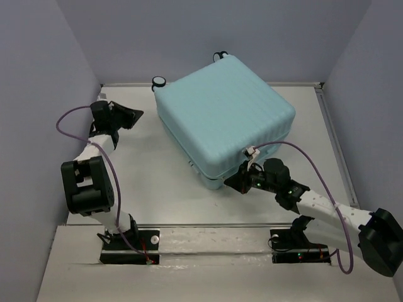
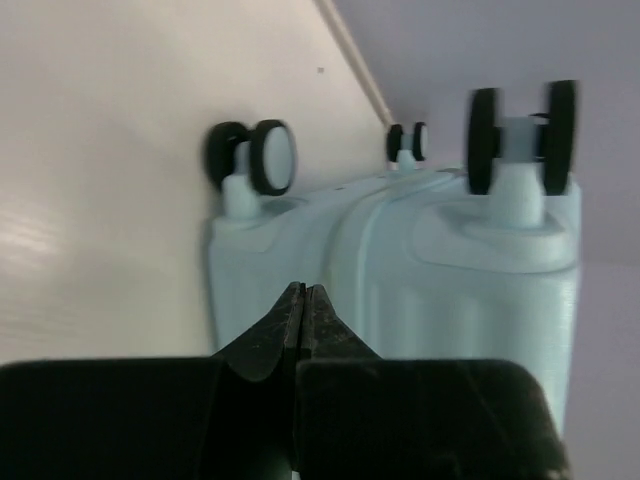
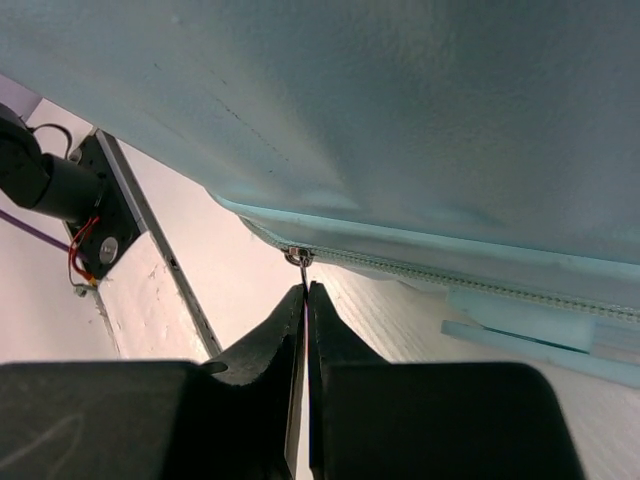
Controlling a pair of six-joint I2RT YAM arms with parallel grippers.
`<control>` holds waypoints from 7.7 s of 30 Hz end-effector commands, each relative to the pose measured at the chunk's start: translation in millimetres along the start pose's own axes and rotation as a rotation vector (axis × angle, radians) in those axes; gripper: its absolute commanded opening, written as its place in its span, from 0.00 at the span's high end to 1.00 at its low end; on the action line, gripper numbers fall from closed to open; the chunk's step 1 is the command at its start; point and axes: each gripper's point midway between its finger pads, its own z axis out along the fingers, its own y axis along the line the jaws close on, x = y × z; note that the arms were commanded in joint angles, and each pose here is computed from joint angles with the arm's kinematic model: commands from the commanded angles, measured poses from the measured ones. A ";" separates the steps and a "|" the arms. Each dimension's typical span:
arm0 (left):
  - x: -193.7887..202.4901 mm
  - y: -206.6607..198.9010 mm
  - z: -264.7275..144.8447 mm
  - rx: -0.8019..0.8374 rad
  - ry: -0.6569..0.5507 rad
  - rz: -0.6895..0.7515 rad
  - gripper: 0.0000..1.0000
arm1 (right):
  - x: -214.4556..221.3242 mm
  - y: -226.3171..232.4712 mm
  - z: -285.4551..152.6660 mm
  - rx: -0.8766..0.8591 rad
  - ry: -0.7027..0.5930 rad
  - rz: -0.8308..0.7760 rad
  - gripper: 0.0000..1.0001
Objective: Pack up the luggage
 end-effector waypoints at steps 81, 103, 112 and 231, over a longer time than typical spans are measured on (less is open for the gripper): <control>329.0 -133.6 -92.8 0.365 0.298 0.505 0.94 | -24.7 90.4 25.0 0.028 -0.247 -0.095 0.93; 182.5 -104.8 -141.3 0.114 0.114 0.548 0.05 | -3.0 48.4 2.6 0.219 -0.230 0.045 0.93; 78.7 -147.0 -46.4 0.174 0.128 0.358 0.01 | 2.6 45.3 1.5 0.235 -0.196 0.022 0.93; 198.3 -71.0 -182.1 0.275 -0.001 0.504 0.47 | -69.8 -150.5 -85.0 0.736 -0.177 0.215 0.45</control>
